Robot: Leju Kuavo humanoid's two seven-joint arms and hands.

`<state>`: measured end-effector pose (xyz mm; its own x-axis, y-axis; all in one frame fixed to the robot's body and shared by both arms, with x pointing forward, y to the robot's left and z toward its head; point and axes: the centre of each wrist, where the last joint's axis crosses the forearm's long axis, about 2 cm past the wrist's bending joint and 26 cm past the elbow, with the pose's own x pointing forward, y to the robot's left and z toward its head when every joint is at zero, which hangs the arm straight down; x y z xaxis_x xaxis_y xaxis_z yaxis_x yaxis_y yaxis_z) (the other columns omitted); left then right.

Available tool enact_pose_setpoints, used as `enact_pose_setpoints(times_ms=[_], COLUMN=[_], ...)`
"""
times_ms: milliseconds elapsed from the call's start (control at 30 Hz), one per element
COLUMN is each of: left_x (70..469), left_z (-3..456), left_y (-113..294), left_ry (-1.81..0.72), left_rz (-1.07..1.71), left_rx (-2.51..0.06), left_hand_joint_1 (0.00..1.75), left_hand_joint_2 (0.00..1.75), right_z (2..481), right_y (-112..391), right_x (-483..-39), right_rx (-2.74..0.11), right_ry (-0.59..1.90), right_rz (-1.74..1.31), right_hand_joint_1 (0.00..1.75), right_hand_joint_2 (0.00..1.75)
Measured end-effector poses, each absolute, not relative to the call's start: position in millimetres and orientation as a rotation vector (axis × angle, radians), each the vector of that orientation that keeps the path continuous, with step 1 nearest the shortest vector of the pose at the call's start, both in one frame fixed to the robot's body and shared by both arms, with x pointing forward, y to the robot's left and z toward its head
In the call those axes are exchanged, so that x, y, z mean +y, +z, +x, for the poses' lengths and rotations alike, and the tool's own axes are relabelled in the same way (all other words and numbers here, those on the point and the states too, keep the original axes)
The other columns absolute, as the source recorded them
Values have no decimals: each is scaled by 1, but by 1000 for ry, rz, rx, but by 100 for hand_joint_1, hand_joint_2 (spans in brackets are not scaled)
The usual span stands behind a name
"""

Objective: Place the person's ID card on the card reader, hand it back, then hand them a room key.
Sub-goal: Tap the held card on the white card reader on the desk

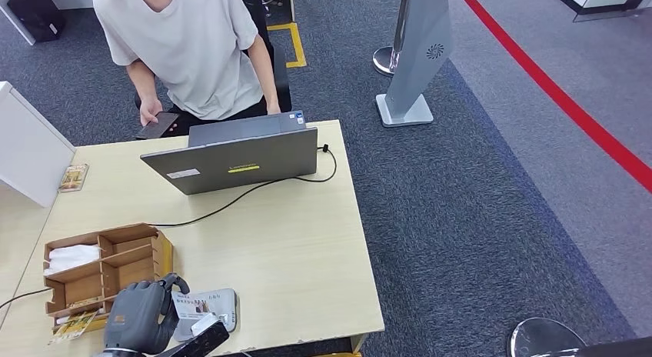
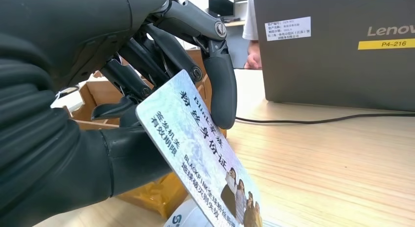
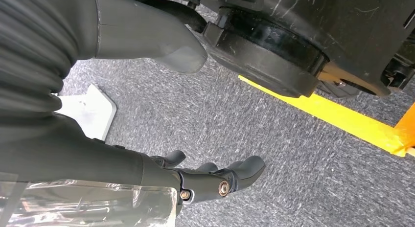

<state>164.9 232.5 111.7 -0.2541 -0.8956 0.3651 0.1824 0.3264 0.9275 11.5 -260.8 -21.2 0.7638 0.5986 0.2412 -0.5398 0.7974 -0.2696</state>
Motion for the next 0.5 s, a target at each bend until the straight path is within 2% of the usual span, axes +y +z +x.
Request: enact_pose_setpoints(times_ms=[500], left_x=[233], left_z=[163], left_y=[109], left_ry=[-1183], left_rz=[686], left_rx=[-1417], left_hand_joint_1=[175], left_hand_joint_2=[175], right_z=[12], right_y=[-21], right_x=[-261], right_rx=[-324], right_ry=[617], right_rz=[-189], right_hand_joint_1=[0], right_hand_joint_2=[175])
